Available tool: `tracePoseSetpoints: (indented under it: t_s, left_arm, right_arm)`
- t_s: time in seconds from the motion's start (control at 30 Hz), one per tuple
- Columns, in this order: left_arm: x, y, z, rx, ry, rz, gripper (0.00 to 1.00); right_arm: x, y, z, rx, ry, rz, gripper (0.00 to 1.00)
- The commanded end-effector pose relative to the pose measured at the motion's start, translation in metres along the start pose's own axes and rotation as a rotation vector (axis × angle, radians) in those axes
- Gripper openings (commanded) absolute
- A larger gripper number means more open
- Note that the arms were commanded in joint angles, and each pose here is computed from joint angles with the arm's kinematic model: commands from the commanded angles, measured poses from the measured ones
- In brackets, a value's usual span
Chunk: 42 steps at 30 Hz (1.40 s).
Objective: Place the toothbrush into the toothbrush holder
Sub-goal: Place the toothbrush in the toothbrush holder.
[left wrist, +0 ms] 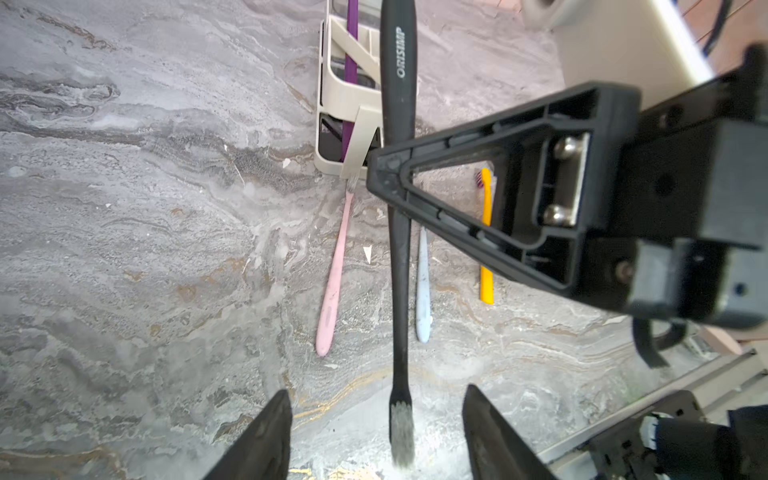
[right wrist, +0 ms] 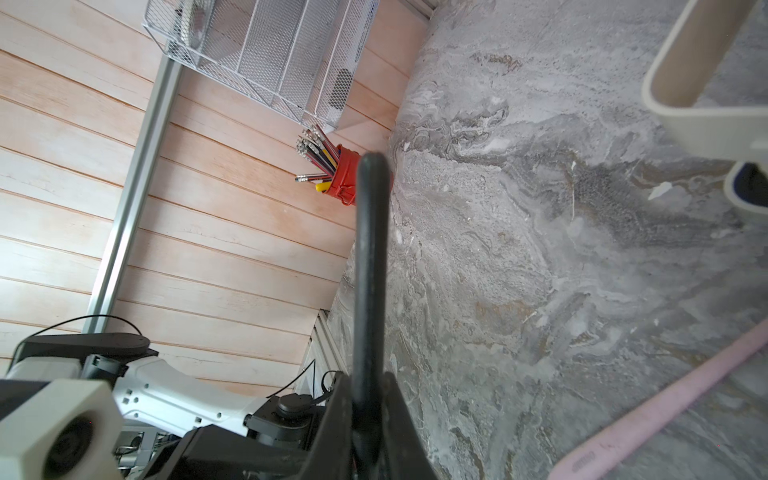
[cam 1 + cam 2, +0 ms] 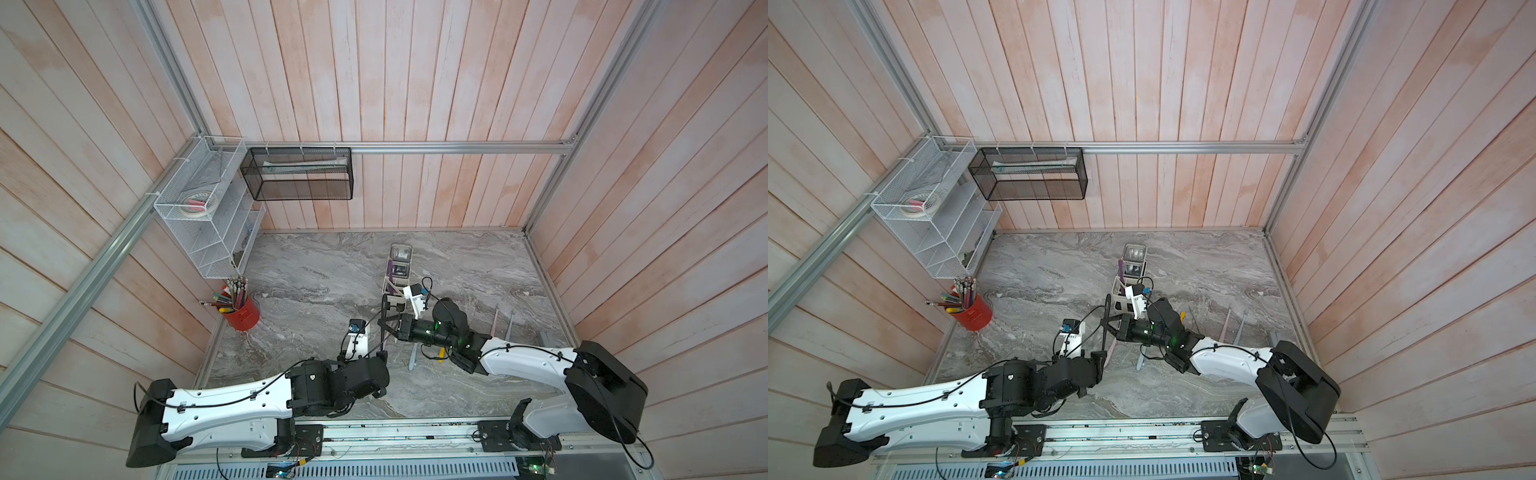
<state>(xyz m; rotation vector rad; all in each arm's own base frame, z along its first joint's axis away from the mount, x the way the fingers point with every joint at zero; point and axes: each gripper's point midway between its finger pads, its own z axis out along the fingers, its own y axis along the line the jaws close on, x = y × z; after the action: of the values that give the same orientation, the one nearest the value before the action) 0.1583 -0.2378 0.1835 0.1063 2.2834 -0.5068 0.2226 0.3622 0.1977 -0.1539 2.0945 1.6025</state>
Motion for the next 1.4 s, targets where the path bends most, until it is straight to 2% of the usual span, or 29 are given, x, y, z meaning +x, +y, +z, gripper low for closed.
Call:
tracePoseSetpoints:
  t_s: [0.0,0.13,0.27,0.5,0.77,0.93,1.1,1.37]
  left_arm:
    - [-0.008,0.000,-0.006,0.049,-0.055,-0.045,0.68]
    - [-0.014,-0.008,-0.012,0.154,-0.097,-0.113,0.68]
    - [-0.025,-0.013,-0.020,0.248,-0.164,-0.186,0.68]
    - [-0.047,-0.020,-0.042,0.481,-0.318,-0.357,0.67]
    - [-0.054,-0.038,-0.057,0.669,-0.352,-0.445,0.65]
    - [-0.047,-0.037,-0.052,0.682,-0.332,-0.463,0.64]
    - [-0.041,-0.036,-0.048,0.685,-0.321,-0.480,0.63]
    - [-0.032,-0.039,-0.036,0.680,-0.275,-0.477,0.56]
  right_arm:
    - [-0.022,0.016,-0.018,-0.072,-0.089,0.035,0.00]
    - [-0.029,0.022,-0.028,-0.162,-0.103,0.110,0.00]
    - [-0.024,0.029,-0.025,-0.212,-0.060,0.120,0.00]
    - [-0.019,0.058,-0.033,-0.408,-0.028,0.118,0.00]
    - [-0.017,0.070,-0.040,-0.552,-0.018,0.161,0.00]
    - [-0.017,0.073,-0.040,-0.622,-0.002,0.205,0.00]
    - [-0.015,0.075,-0.036,-0.635,0.009,0.208,0.00]
    - [-0.013,0.080,-0.031,-0.609,0.017,0.177,0.00]
